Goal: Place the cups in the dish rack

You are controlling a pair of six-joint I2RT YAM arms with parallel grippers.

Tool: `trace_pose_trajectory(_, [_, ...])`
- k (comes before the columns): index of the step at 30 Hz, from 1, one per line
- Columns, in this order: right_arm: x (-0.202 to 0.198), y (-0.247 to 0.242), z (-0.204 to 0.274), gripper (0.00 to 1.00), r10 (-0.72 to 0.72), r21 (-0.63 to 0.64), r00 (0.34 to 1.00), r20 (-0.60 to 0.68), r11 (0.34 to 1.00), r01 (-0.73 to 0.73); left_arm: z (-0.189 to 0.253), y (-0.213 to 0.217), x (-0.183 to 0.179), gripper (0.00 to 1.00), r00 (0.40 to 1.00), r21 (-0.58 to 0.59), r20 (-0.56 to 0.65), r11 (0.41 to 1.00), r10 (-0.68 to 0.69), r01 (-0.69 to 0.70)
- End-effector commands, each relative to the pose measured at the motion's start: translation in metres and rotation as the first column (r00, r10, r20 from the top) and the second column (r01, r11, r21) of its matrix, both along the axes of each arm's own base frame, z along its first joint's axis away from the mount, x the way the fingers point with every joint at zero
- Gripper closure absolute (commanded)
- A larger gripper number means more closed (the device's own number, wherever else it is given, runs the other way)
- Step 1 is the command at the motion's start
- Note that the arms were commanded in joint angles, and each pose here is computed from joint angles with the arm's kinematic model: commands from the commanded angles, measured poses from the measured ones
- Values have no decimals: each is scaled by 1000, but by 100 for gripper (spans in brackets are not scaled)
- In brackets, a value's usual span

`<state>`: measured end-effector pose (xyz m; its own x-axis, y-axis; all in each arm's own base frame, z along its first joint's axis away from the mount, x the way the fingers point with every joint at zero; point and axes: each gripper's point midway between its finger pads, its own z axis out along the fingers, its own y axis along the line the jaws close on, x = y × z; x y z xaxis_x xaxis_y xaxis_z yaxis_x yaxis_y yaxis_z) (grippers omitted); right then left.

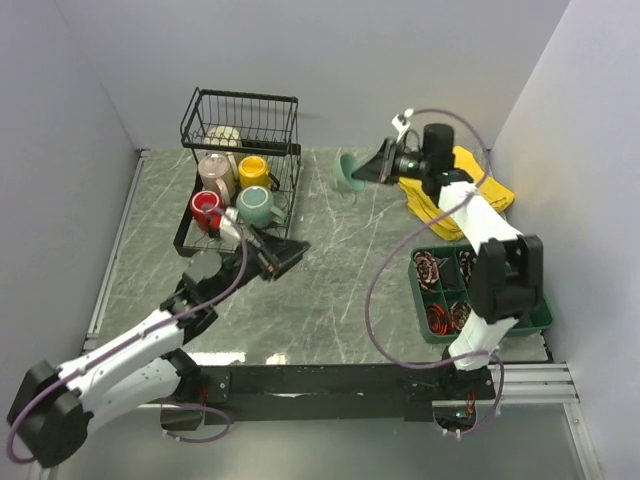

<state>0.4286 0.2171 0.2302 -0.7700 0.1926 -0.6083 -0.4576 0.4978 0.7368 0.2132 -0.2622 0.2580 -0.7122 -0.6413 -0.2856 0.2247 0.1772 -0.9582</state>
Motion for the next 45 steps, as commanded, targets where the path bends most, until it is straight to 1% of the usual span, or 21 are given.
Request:
trace_pose_trajectory(1, [-45,15,122,100,126,283,976,175,944,-172,114,-24,-15,5,944,-170,302,966,-137,194])
trace_pose_trajectory(2, [-51,16,131,100,132,311,975,177,933,-182,134,-27,-16,6,927,-181,346,959,-144,216])
trace_pose_trajectory(3, [-63,16,157,100,135,365,968,210,908,-206,136,-34,-12,6,921,-177,358,957,-154,229])
trace_pose_trajectory(4, [-69,15,161,100,137,393,969,204,895,-209,145,-36,-14,6,905,-174,392,952,-166,250])
trace_pose_trajectory(5, [-74,15,169,100,138,420,968,209,882,-216,163,-37,-14,6,887,-189,433,946,-160,263])
trace_pose_trajectory(6, [-87,13,189,100,151,462,962,229,852,-244,168,-42,-11,7,878,-192,449,943,-163,273])
trace_pose_trajectory(7, [-93,13,195,100,158,486,961,228,837,-252,175,-45,-12,7,867,-190,468,939,-169,286])
trace_pose_trajectory(8, [-98,12,202,100,161,506,960,229,823,-259,193,-46,-14,7,850,-200,501,933,-165,299])
trace_pose_trajectory(9, [-110,9,216,100,172,535,953,248,797,-283,193,-52,-8,8,851,-192,496,933,-174,303])
trace_pose_trajectory(10, [-115,9,221,100,175,546,951,255,786,-290,195,-56,-8,9,848,-181,496,933,-186,311])
trace_pose_trajectory(11, [-118,7,227,100,165,558,951,260,778,-288,208,-58,-9,9,835,-186,517,928,-186,322])
trace_pose_trajectory(16, [-147,6,248,100,165,585,934,315,741,-329,211,-77,-5,11,832,-175,510,920,-219,350])
trace_pose_trajectory(19, [-154,10,250,100,170,573,928,333,745,-342,212,-86,-4,11,833,-154,502,923,-234,352])
trace_pose_trajectory(22, [-155,14,243,100,179,558,930,320,758,-338,214,-95,-2,12,832,-118,496,930,-248,348])
trace_pose_trajectory(28, [-157,28,224,100,195,514,931,308,790,-335,220,-102,-7,16,820,-111,503,920,-275,376])
trace_pose_trajectory(31, [-154,30,222,100,196,505,932,305,797,-333,216,-105,-8,21,821,-98,491,917,-293,386])
trace_pose_trajectory(35, [-150,31,223,100,191,502,933,305,800,-328,210,-110,-5,33,830,-81,471,922,-299,378])
trace_pose_trajectory(37, [-148,32,218,100,192,501,936,294,804,-322,209,-111,-3,36,832,-70,469,926,-298,371])
trace_pose_trajectory(38, [-148,31,217,100,192,496,936,296,806,-322,210,-112,-1,42,835,-66,464,928,-297,367])
trace_pose_trajectory(39, [-147,31,214,100,192,496,938,288,808,-318,210,-112,-1,44,833,-60,467,929,-298,366])
trace_pose_trajectory(45, [-152,31,209,100,204,485,936,287,811,-326,215,-113,2,45,831,-18,469,938,-298,347])
